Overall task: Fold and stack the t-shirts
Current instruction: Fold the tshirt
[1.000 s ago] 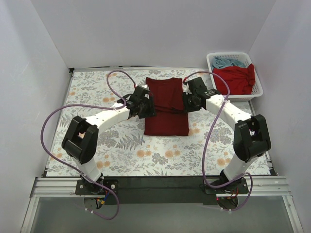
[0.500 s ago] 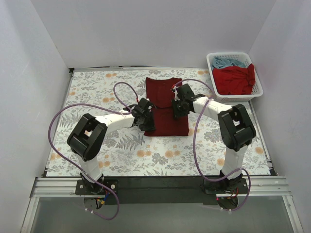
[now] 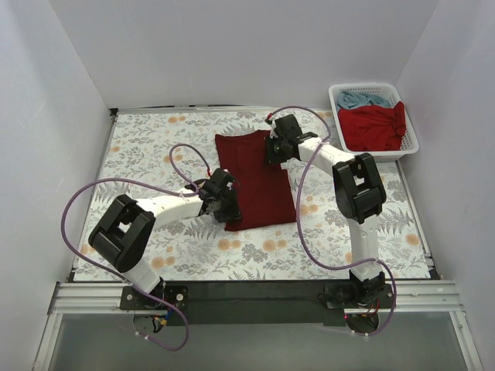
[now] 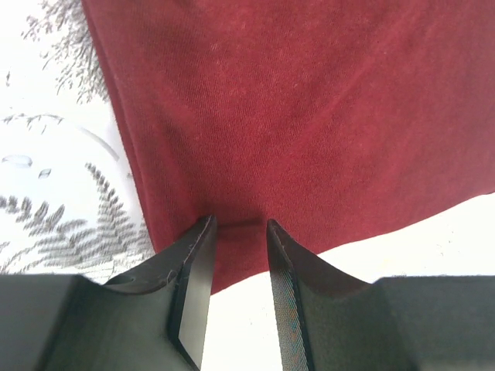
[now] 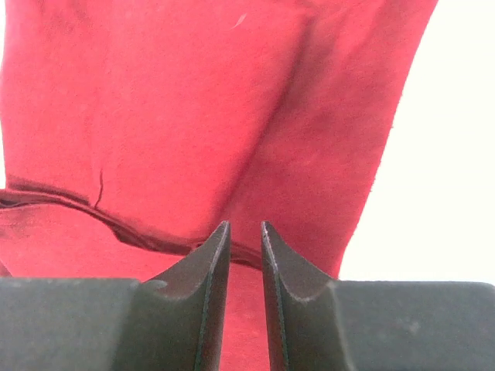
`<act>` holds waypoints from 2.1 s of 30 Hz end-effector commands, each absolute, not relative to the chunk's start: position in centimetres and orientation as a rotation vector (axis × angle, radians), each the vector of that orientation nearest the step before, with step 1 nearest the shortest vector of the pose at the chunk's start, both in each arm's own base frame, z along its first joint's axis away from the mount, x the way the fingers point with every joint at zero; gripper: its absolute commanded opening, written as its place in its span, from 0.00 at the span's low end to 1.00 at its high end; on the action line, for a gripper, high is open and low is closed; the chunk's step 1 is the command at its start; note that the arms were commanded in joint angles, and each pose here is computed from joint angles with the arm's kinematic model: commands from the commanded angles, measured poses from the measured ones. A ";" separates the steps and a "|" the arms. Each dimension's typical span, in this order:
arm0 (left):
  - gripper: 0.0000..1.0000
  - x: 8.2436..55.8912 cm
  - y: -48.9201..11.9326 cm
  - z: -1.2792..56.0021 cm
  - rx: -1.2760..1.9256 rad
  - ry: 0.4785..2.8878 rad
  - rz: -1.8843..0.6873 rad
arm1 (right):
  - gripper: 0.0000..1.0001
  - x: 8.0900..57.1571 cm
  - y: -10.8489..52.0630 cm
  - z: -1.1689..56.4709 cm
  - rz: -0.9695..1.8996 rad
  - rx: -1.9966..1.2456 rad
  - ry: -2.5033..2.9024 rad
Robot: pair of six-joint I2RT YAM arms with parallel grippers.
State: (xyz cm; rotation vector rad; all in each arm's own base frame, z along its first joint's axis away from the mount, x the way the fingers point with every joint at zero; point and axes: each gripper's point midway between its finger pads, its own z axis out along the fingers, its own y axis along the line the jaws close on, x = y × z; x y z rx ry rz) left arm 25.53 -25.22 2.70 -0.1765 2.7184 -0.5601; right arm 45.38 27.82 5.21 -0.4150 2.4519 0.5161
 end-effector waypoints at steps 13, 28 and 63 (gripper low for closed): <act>0.31 25.6 -26.1 9.7 -0.343 2.434 -0.908 | 0.42 29.7 24.6 13.9 1.249 -0.322 2.099; 0.19 22.0 -20.8 0.8 -0.827 2.557 -0.867 | 0.41 23.0 20.3 3.0 1.519 0.082 2.315; 0.19 22.4 -21.6 3.1 -0.823 2.474 -0.969 | 0.42 20.4 30.4 5.3 1.752 -0.085 2.246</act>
